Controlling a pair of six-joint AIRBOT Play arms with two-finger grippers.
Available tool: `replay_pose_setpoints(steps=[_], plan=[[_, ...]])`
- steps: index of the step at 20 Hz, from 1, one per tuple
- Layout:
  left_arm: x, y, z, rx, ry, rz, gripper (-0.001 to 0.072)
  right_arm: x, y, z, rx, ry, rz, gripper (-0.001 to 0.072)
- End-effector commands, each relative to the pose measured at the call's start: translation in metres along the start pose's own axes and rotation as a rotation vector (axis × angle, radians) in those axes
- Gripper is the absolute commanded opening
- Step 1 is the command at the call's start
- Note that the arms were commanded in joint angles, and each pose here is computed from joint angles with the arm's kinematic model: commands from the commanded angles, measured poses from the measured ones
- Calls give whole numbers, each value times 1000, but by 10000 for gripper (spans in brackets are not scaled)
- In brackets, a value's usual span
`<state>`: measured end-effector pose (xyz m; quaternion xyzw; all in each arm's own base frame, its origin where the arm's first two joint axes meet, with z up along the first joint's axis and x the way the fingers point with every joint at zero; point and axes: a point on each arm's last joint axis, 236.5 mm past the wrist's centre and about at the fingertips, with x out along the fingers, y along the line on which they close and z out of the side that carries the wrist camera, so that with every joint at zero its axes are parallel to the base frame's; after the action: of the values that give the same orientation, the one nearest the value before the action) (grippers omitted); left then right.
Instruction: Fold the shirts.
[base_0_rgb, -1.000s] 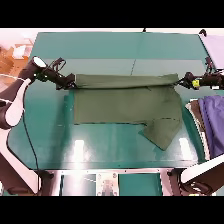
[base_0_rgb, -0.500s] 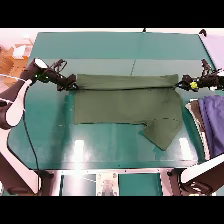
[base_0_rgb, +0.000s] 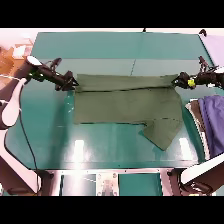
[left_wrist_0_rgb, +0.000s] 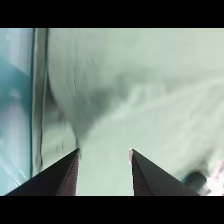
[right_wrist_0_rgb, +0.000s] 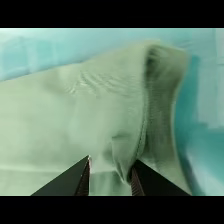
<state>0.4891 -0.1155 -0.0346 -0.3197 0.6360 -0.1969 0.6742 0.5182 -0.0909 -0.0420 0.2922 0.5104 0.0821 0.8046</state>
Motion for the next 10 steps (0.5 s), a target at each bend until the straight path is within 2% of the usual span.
replay_pose_setpoints(steps=[1,5,7,10], plan=[[-49,3,-23,-11,57,2,370,-38,5,1,34,5,-4,291],[-78,44,-66,-21,25,203,369,-94,-18,-29,161,-5,-21,282],[-62,54,-100,-75,6,187,370,-115,-32,-60,233,-25,-39,282],[-23,56,-151,-186,-13,72,371,-135,-45,-98,315,-92,-75,296]])
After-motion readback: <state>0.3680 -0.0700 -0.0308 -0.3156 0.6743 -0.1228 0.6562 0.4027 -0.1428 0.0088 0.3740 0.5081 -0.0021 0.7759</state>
